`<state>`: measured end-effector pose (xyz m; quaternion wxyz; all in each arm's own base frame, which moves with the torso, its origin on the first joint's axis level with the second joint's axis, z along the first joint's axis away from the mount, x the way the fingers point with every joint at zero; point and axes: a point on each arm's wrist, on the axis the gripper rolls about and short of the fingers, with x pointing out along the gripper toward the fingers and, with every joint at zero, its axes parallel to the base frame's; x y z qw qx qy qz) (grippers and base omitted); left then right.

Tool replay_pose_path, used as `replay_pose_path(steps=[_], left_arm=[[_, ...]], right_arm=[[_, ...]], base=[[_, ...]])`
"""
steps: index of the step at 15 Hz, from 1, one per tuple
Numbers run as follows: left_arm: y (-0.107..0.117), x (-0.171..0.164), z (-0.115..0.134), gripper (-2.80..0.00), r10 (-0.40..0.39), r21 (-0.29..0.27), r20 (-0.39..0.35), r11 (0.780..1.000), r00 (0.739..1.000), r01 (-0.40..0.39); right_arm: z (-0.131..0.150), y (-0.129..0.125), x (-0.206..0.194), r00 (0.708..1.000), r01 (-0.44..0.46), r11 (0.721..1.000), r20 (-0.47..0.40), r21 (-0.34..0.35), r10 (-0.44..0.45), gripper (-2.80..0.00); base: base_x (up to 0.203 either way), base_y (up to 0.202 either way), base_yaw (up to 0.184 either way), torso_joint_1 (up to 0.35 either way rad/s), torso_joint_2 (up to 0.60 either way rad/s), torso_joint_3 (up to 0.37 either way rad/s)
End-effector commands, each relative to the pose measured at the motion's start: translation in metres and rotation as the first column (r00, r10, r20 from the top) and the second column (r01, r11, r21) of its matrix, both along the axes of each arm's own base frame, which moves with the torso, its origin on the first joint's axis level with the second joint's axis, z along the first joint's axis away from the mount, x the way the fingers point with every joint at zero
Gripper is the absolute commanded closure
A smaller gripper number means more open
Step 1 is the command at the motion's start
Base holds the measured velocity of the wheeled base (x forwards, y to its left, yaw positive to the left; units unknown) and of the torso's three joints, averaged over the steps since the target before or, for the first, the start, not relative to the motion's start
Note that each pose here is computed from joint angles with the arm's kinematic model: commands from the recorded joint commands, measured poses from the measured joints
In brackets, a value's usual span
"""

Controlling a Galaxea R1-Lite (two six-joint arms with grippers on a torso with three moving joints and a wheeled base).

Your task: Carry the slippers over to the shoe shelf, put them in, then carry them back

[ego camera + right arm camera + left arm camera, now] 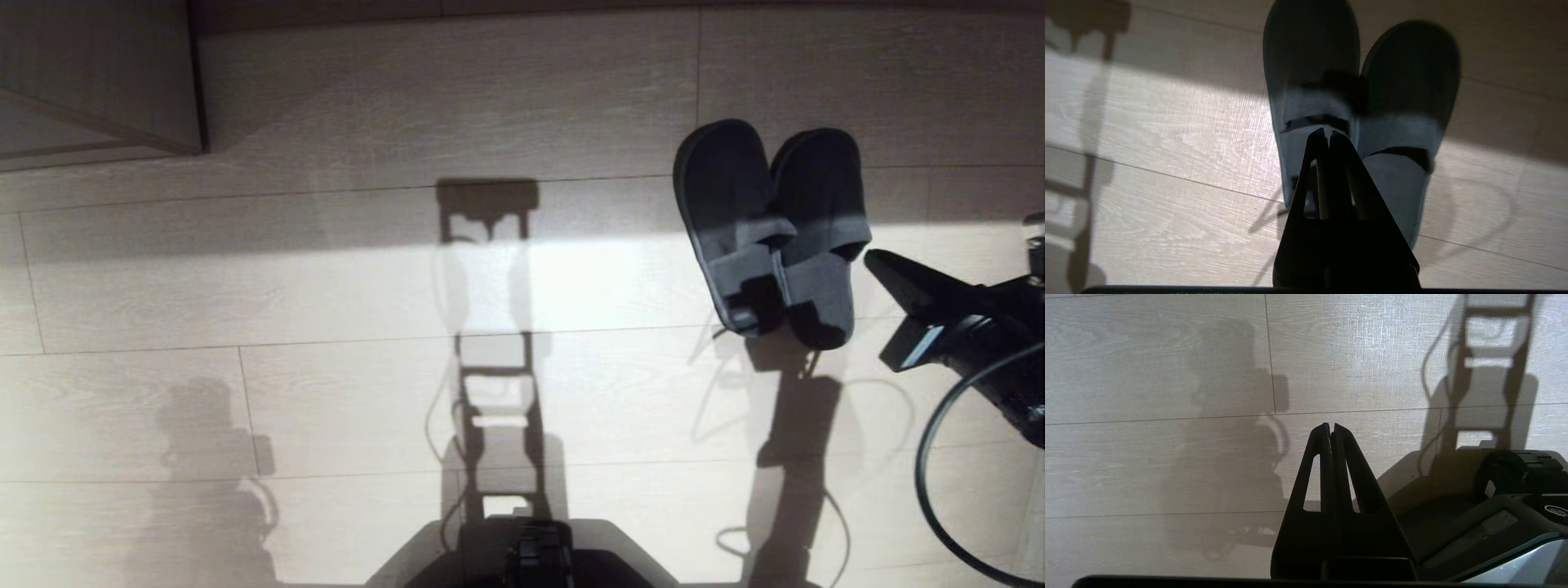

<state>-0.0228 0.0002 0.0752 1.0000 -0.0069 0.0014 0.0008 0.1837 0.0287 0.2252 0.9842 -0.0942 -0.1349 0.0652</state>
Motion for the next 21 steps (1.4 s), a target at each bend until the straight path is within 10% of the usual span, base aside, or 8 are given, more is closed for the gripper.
replay_pose_path(steps=[1,7,14,21], left_arm=[[0.000,0.000,0.000,0.00,0.000,0.002,0.000,1.000,1.000,0.000],[0.000,0.000,0.000,0.00,0.000,0.000,-0.002,1.000,1.000,0.000],[0.000,0.000,0.000,0.00,0.000,0.000,-0.002,1.000,1.000,0.000],[0.000,0.000,0.000,0.00,0.000,0.002,-0.002,1.000,1.000,0.000]], right_arm=[[0.028,-0.009,-0.052,0.989,0.004,1.000,0.145,0.022,-0.008,0.00],[0.024,-0.028,-0.170,0.975,0.070,0.996,0.209,0.055,-0.080,0.00],[-0.022,-0.026,-0.211,0.981,0.078,0.994,0.172,0.071,-0.089,0.00],[-0.139,-0.026,-0.209,0.978,0.050,0.998,-0.202,0.027,-0.044,0.00]], base=[[0.000,0.000,0.000,0.000,0.00,0.000],[0.000,0.000,0.000,0.000,0.00,0.000],[0.000,0.000,0.000,0.000,0.00,0.000],[0.000,0.000,0.000,0.000,0.00,0.000]])
